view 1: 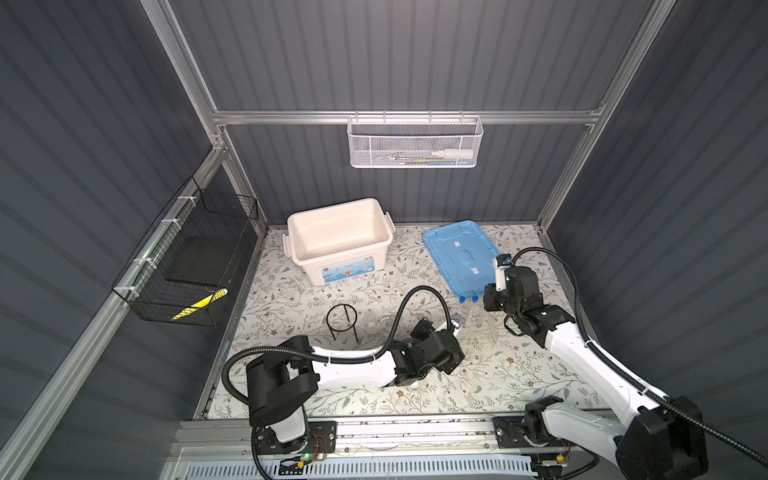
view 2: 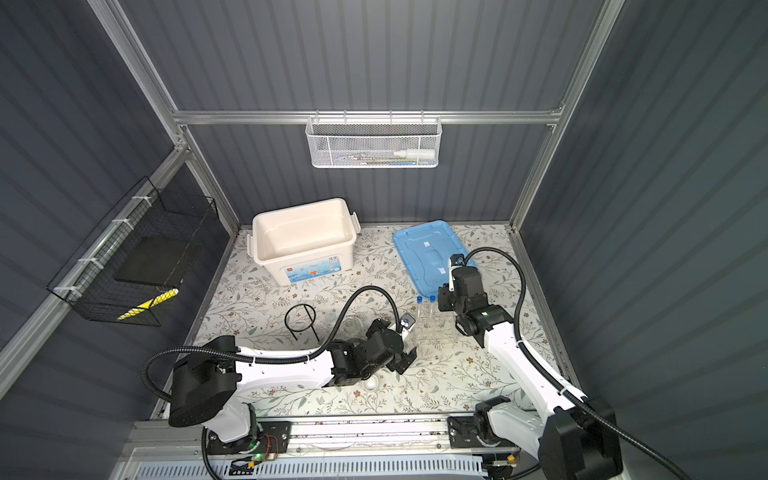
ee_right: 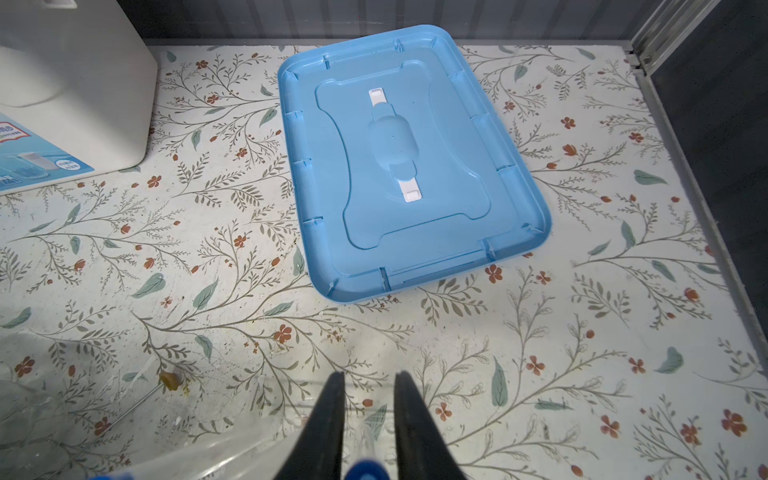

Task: Organize the chemistry lab equipment
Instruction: 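Lower the tube toward a rack hole with the right gripper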

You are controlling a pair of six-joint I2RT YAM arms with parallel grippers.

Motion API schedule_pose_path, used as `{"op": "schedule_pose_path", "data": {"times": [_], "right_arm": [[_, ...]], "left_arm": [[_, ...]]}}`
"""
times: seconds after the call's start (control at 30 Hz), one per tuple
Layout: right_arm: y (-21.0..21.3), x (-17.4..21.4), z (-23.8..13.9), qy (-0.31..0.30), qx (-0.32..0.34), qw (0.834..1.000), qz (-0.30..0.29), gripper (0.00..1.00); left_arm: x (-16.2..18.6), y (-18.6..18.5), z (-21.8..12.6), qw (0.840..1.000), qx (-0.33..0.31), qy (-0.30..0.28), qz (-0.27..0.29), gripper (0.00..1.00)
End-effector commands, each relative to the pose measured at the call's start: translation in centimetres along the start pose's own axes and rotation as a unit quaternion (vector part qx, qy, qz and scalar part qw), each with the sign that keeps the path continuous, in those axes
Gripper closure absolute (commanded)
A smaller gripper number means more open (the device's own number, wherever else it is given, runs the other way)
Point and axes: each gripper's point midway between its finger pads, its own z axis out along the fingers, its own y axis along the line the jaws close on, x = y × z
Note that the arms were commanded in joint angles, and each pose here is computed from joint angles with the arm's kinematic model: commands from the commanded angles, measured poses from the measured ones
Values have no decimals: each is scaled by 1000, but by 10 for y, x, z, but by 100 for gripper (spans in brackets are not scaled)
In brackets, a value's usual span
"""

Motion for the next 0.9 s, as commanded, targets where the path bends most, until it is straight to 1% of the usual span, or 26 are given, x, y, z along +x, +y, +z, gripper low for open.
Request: {"op": "schedule_pose_path", "data": {"times": [0.0,0.13,0.27,0.33,0.53,0.6,0.7,0.87], "right_arm": [[1,8,0,6,-1,1000,-7,73],[-2,8,-3,0,5,1000,-1,69],[-1,6,-5,1,3,1000,9,60],[-3,3,-7,-3,6,1000,18,57],[-7,-5,-16,-12,0,999,49,53],[-10,-5,-17,-4,-2,998,62,53],[-14,-5,-17,7,-7,997,79,55],[-9,-1,-13,34,-31,995,91,56]], "left_arm": [[0,3,4,1000,-7,5,-8,0],[1,3,5,1000,-7,6,-8,0],[2,2,6,1000,-6,8,-7,0],[2,3,5,1000,-7,8,-8,0],[0,4,4,1000,-9,5,-9,0],[1,3,4,1000,-8,5,-9,0],[1,2,5,1000,-6,6,-9,0],[2,2,6,1000,-5,7,-10,0]]}}
